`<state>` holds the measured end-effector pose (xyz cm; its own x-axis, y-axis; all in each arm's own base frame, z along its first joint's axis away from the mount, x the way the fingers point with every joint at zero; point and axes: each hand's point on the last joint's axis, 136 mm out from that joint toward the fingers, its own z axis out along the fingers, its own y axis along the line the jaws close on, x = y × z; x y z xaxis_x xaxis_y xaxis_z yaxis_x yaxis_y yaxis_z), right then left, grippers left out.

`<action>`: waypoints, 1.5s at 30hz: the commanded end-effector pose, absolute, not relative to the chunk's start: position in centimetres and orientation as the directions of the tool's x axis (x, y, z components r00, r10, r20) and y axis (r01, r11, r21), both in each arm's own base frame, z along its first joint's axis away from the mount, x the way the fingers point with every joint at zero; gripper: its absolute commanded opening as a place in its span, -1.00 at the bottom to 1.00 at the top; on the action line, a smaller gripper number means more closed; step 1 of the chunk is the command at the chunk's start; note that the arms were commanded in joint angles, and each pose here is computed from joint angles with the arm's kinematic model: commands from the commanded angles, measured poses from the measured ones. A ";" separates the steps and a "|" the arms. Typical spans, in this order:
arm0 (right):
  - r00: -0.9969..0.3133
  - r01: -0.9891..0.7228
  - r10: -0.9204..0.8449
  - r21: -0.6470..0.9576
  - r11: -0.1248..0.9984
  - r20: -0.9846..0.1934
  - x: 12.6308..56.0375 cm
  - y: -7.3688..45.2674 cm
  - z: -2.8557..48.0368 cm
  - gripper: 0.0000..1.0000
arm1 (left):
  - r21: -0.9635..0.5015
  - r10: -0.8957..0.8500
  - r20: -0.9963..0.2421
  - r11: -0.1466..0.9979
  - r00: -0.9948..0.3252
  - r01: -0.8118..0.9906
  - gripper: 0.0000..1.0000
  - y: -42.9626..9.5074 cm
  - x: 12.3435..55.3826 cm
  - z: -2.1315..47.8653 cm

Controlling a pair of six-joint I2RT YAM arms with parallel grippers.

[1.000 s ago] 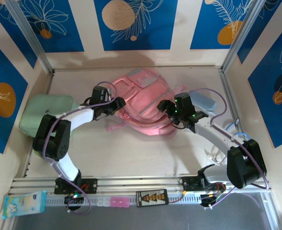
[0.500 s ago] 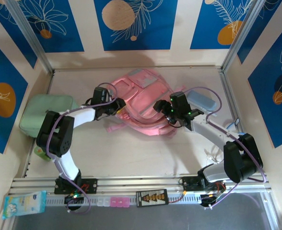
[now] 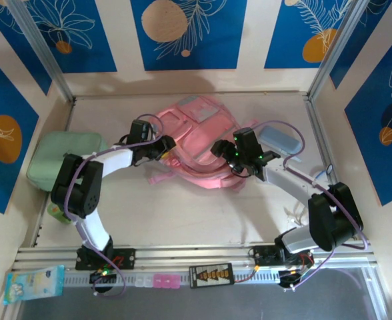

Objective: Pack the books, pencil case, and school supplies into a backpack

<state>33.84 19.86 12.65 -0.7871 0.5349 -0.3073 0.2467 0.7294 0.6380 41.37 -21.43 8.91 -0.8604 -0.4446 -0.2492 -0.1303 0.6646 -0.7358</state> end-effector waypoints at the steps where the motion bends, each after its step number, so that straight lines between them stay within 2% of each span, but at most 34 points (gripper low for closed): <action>1: -0.800 0.225 0.517 0.647 0.728 -0.304 34.1 20.7 13.1 0.62 | -0.776 -0.440 -0.239 0.623 -0.866 -0.102 -0.10 -22.5 42.1 10.0; 11: -0.825 0.198 0.472 0.623 0.757 -0.312 34.1 21.7 12.7 0.59 | -0.761 -0.413 -0.216 0.639 -0.885 -0.112 -0.36 -23.4 42.1 9.3; 14: -0.826 0.192 0.467 0.620 0.761 -0.318 34.1 21.7 12.8 0.58 | -0.773 -0.415 -0.217 0.626 -0.883 -0.104 -0.59 -23.6 42.1 9.8; 17: -0.820 0.181 0.461 0.611 0.771 -0.338 34.2 21.4 13.2 0.58 | -0.800 -0.425 -0.214 0.593 -0.879 -0.092 -0.95 -23.9 42.0 11.1; 18: -0.817 0.175 0.457 0.603 0.778 -0.352 34.2 21.2 13.6 0.56 | -0.817 -0.430 -0.201 0.570 -0.880 -0.092 -1.00 -24.2 41.7 11.8; 24: -0.783 0.130 0.369 0.447 0.885 -0.501 33.8 19.3 18.2 0.53 | -0.889 -0.485 -0.176 0.451 -0.856 -0.073 -1.00 -25.5 40.8 16.6; 29: -0.813 0.099 0.336 0.456 0.884 -0.475 32.6 21.5 18.7 0.40 | -0.916 -0.520 -0.170 0.396 -0.837 -0.060 -1.00 -26.6 40.8 19.2; 35: -0.845 0.047 0.284 0.466 0.884 -0.453 31.3 26.3 16.8 0.10 | -0.925 -0.525 -0.147 0.373 -0.838 -0.071 -1.00 -28.1 40.9 19.2; 39: -0.864 0.009 0.223 0.427 0.904 -0.452 31.3 28.9 15.7 -0.18 | -0.926 -0.517 -0.127 0.368 -0.847 -0.086 -1.00 -28.9 40.7 18.6; 45: -0.852 0.012 0.229 0.421 0.907 -0.470 32.2 30.9 14.6 -0.31 | -0.929 -0.518 -0.112 0.357 -0.848 -0.095 -1.00 -29.4 40.7 18.2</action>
